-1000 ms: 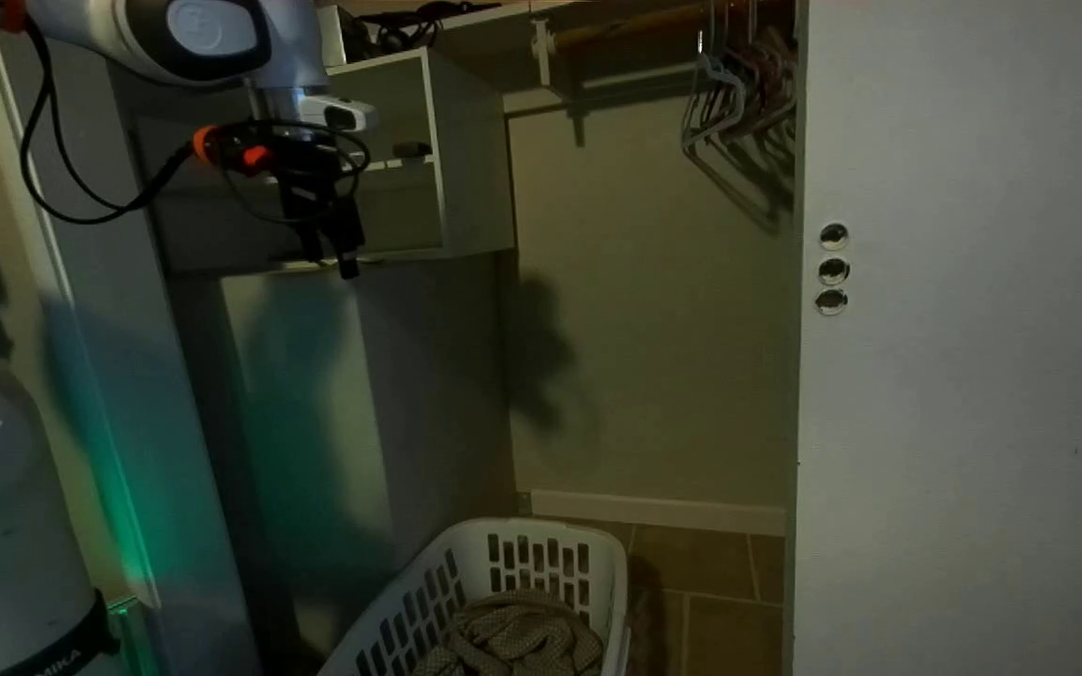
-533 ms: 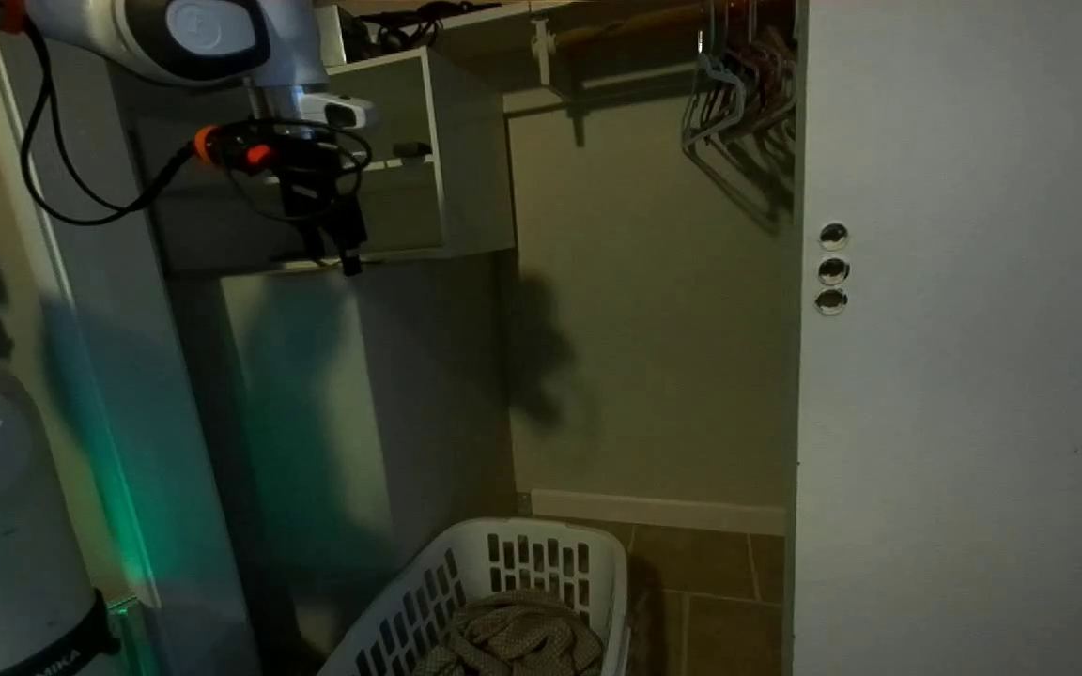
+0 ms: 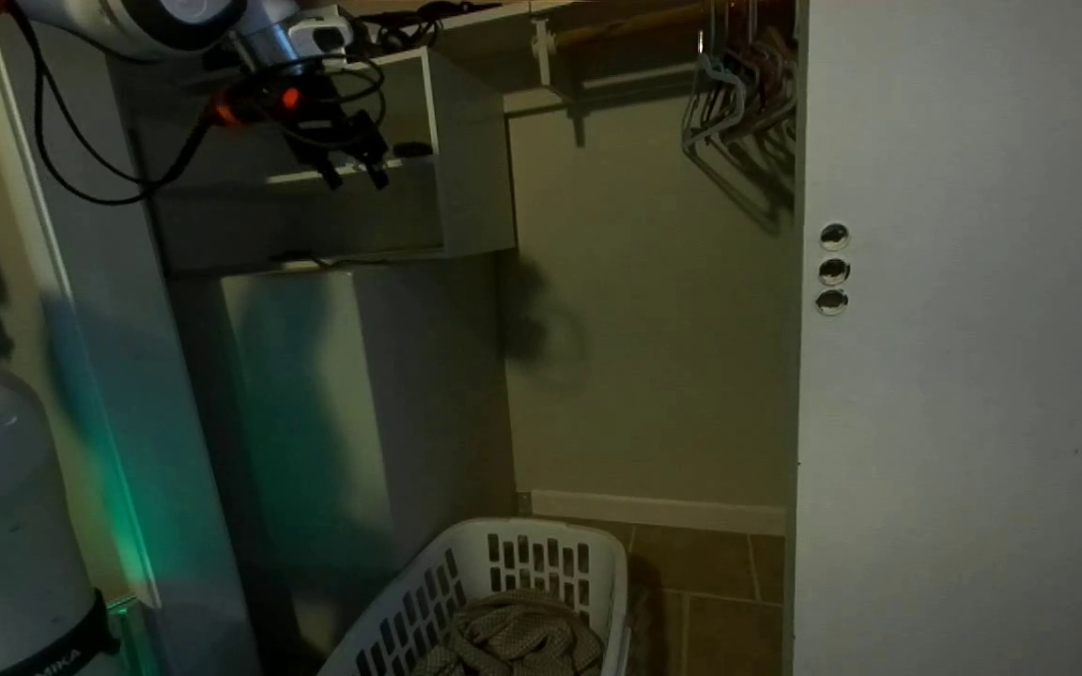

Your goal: Remove the black remote from the top shelf and put it on the bottom shelf

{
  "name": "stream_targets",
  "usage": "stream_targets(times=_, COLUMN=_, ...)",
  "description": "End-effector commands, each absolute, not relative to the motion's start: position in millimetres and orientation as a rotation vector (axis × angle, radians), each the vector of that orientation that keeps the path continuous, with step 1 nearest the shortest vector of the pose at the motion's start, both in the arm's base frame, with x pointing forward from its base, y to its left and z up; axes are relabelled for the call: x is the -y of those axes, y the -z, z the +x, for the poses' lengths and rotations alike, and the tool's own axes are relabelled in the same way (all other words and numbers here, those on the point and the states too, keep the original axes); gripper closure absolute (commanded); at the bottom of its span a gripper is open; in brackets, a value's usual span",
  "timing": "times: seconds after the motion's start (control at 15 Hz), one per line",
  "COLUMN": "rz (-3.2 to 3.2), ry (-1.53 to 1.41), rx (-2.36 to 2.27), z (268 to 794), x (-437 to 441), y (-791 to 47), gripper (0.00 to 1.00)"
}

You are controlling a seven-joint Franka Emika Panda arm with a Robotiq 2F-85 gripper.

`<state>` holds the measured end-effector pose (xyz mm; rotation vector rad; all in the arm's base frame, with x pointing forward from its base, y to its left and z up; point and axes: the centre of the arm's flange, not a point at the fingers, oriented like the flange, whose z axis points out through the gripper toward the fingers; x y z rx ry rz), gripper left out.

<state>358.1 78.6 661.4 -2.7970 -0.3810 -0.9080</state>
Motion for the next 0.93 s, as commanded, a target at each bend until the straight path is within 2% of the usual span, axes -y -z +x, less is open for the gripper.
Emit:
stream_targets(times=0.0, rz=-2.702, ry=1.108, rx=0.502, z=406, x=-106, y=-709, gripper=0.0)
stream_targets(times=0.4, rz=-2.583, ry=1.236, rx=0.656, z=448, x=-157, y=-756, gripper=0.0)
stream_targets(times=0.47, rz=-2.616, ry=1.215, rx=0.598, z=422, x=-142, y=-737, gripper=0.0)
stream_targets(times=0.87, rz=-2.599, ry=1.222, rx=0.637, z=438, x=-155, y=-745, gripper=0.0)
